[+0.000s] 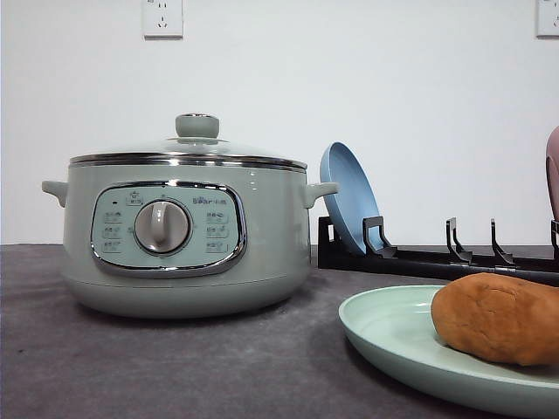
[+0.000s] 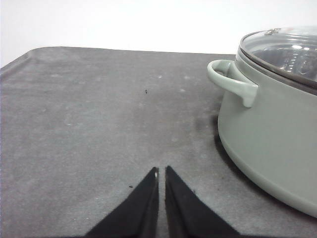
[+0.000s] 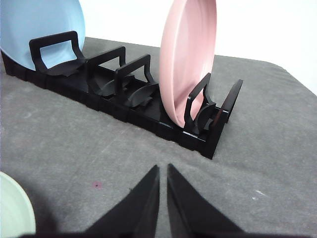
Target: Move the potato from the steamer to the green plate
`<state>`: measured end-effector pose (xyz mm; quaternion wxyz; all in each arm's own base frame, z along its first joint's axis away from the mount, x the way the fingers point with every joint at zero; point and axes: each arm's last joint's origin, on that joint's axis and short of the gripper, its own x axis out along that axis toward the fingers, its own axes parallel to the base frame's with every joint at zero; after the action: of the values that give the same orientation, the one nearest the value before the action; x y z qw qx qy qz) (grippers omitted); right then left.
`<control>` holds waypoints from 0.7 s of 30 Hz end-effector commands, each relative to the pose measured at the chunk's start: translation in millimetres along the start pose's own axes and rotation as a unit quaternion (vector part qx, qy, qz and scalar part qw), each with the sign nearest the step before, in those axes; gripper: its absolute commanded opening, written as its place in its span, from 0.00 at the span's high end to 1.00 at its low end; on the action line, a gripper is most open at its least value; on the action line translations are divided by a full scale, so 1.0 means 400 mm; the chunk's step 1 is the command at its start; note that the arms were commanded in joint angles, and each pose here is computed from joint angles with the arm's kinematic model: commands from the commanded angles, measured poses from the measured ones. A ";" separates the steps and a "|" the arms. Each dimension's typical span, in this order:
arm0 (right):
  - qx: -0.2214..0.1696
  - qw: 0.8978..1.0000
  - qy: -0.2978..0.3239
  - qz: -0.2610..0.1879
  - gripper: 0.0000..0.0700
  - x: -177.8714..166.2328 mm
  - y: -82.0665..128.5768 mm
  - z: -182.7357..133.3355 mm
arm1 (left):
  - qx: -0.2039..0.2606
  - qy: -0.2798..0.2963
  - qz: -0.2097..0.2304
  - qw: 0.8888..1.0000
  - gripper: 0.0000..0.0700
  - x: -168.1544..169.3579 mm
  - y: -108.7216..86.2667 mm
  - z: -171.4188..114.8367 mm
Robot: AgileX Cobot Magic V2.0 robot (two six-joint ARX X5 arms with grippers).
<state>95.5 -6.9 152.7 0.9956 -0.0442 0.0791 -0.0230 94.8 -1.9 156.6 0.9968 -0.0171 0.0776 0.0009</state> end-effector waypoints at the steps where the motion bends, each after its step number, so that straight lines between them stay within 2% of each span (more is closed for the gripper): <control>1: 0.006 1.000 -0.004 -0.002 0.98 0.001 -0.001 -0.001 | 0.006 0.012 0.003 1.000 0.98 0.005 0.001 -0.018; 21: 0.006 1.000 -0.004 -0.002 0.98 0.001 -0.001 -0.001 | 0.006 0.012 0.003 1.000 0.98 0.005 0.001 -0.018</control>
<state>95.5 -6.9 152.7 0.9956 -0.0442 0.0791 -0.0230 94.8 -1.9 156.6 0.9968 -0.0171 0.0776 0.0009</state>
